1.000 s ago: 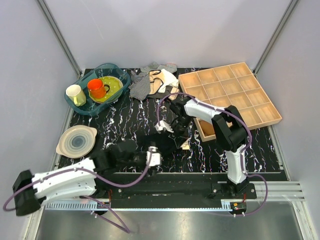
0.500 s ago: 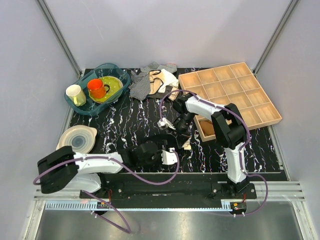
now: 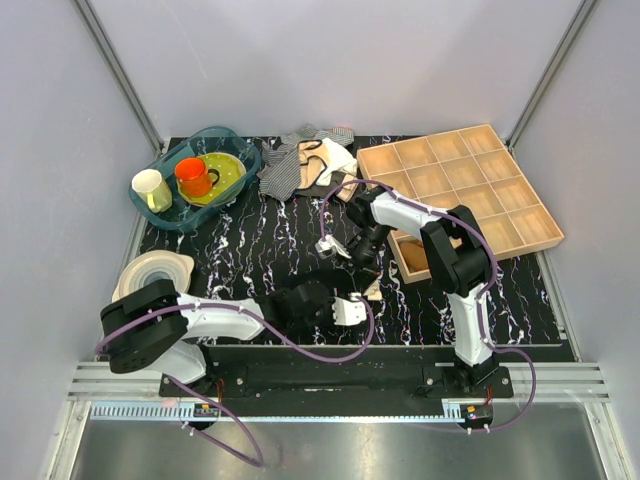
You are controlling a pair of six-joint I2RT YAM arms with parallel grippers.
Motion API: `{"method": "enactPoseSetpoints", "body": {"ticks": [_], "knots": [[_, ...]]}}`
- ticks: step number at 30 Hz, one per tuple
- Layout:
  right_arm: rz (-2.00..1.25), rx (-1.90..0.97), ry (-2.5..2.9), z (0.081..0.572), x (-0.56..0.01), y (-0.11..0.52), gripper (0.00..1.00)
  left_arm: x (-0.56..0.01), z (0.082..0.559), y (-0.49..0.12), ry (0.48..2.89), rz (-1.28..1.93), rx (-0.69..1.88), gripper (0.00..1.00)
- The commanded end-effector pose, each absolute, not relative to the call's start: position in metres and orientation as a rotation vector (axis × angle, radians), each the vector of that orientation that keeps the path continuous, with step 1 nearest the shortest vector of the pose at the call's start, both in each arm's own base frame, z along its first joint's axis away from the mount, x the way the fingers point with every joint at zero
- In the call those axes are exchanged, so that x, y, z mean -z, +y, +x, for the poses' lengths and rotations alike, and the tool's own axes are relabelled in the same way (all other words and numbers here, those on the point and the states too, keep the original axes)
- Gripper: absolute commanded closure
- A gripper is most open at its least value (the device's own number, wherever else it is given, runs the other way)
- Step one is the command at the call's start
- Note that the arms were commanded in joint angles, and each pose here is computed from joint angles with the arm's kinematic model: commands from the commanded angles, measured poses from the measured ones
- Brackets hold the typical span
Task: Roll the underwear
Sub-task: Fold the underwear at the center of the board.
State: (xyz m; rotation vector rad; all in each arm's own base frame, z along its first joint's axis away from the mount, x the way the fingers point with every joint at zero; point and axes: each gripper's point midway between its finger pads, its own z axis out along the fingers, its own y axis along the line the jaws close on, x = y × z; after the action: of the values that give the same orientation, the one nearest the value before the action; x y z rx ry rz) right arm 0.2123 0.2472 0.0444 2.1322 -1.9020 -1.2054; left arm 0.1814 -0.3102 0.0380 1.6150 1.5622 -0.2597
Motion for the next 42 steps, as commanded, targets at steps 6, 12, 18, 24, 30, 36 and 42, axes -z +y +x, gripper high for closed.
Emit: {"method": "enactPoseSetpoints", "body": {"ticks": [6, 12, 18, 24, 30, 36, 42], "knots": [[2.105, 1.26, -1.959, 0.219, -0.057, 0.248, 0.86, -0.054, 0.172, -0.323, 1.69, 1.555, 0.511, 1.0], [2.088, 1.359, -2.055, 0.234, -0.083, 0.245, 0.67, -0.066, 0.172, -0.318, 1.828, 1.461, 0.804, 1.0], [2.224, 1.385, -2.089, 0.238, -0.117, 0.241, 0.42, -0.071, 0.179, -0.315, 1.94, 1.367, 1.03, 1.0], [2.567, 1.324, -1.995, 0.227, -0.113, 0.234, 0.25, -0.067, 0.182, -0.314, 1.982, 1.333, 1.093, 1.0], [2.866, 1.101, -1.891, 0.217, -0.086, 0.232, 0.23, -0.061, 0.183, -0.313, 2.051, 1.28, 1.182, 1.0], [3.057, 0.903, -1.827, 0.22, -0.071, 0.236, 0.22, -0.06, 0.187, -0.31, 2.069, 1.258, 1.164, 0.96], [2.936, 0.982, -1.95, 0.22, -0.086, 0.239, 0.27, -0.067, 0.184, -0.304, 2.084, 1.206, 1.138, 0.49]]}}
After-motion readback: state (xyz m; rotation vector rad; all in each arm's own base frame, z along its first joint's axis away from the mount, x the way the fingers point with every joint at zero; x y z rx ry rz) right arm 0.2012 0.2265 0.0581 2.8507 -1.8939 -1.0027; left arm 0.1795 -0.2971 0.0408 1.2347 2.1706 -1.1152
